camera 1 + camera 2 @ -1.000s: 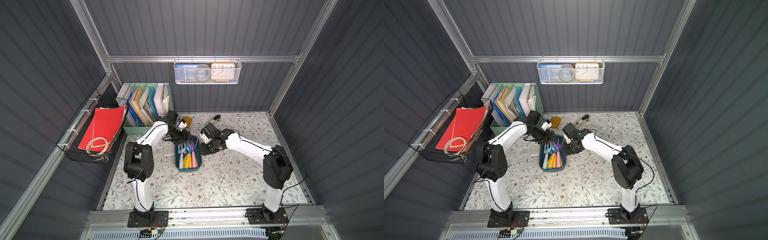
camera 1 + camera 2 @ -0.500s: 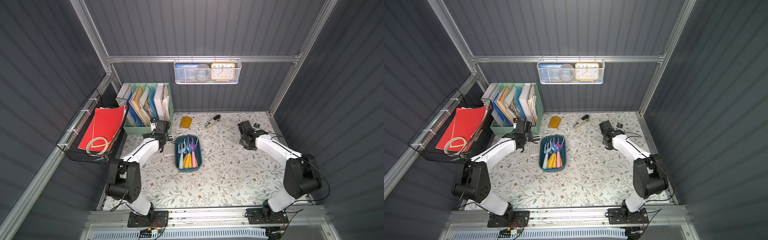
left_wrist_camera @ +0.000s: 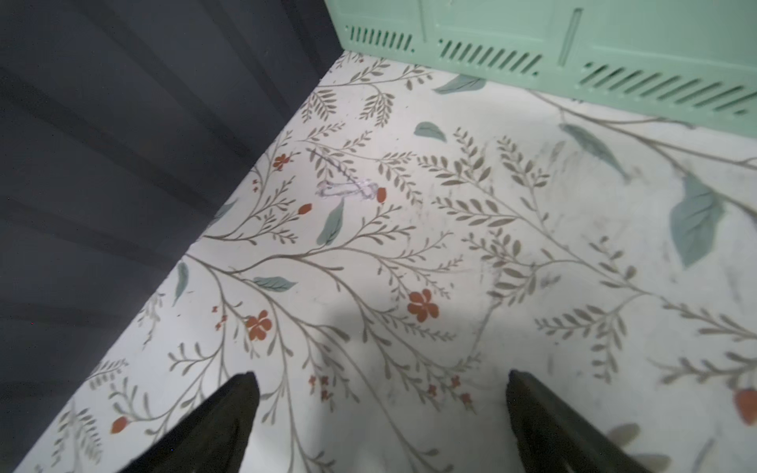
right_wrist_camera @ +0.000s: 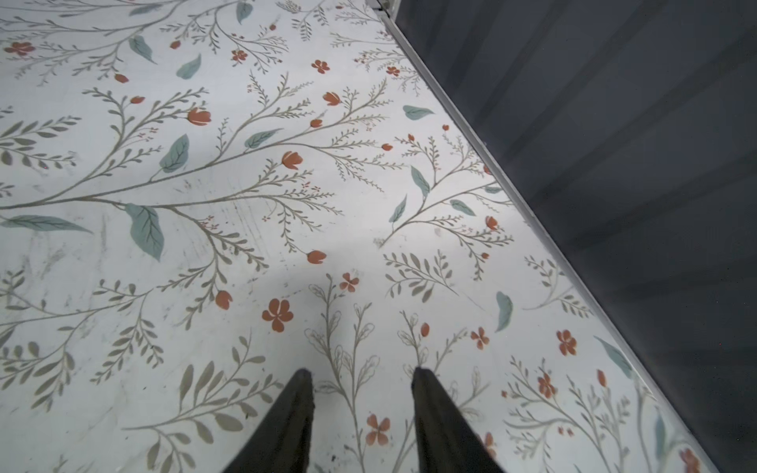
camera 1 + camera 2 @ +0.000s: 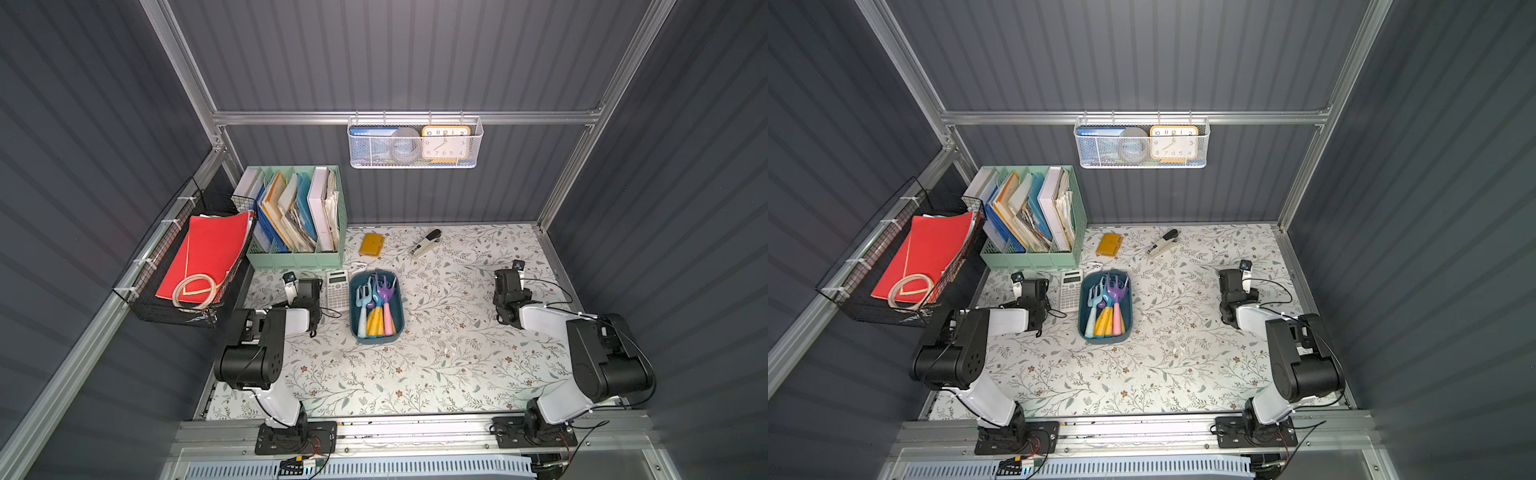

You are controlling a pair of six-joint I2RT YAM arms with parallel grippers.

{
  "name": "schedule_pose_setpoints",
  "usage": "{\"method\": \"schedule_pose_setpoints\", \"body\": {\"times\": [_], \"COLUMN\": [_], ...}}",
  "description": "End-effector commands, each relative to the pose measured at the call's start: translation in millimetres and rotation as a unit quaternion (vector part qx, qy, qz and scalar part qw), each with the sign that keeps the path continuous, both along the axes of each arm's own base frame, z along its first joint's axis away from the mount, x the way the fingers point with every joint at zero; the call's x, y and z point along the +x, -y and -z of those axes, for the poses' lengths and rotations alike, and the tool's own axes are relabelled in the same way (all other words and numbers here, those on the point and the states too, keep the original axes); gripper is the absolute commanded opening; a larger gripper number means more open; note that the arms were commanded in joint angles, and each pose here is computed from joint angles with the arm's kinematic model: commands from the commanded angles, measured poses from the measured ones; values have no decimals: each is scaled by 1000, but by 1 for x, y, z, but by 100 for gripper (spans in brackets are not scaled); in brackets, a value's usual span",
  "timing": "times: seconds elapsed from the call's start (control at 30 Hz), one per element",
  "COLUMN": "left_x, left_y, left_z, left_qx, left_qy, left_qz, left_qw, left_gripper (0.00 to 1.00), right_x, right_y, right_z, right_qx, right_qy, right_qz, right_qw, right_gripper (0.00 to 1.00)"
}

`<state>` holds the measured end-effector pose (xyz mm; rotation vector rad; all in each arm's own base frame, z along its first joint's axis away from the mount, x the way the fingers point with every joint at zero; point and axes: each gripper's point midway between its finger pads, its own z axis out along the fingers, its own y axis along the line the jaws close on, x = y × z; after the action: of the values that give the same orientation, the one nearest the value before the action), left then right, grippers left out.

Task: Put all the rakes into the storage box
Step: Reset both arms

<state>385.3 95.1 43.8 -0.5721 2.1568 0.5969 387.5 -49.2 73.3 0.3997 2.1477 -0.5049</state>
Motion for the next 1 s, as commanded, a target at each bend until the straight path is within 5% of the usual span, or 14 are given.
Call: {"method": "schedule_pose_setpoints", "body": {"times": [0.0,0.1,0.2,0.4,0.97], "left_x": [30,29,25,28,23], "left_y": [8,17,18,27,26], "left_z": [-35,-33,-35,-34,-27], "left_qx": [-19,-26,-33,-34,-50], "left_qy": [110,122,145,176,161], "left_qz": [55,88,98,152,141], "left_qw": [992,988,984,972,976], "left_gripper": [100,100,100,100,100], "right_x": [11,-1,0,4,7], "right_y": [-3,6,4,-11,-12], "right_z": [-32,-36,-36,-22,-24], "right_qx": [11,62,68,79,76], "right_qy": [108,170,183,169,183], "right_qz": [-36,-52,-67,-117,-123], "right_qw": [993,982,979,975,972], "right_gripper": [45,51,98,99,99]}}
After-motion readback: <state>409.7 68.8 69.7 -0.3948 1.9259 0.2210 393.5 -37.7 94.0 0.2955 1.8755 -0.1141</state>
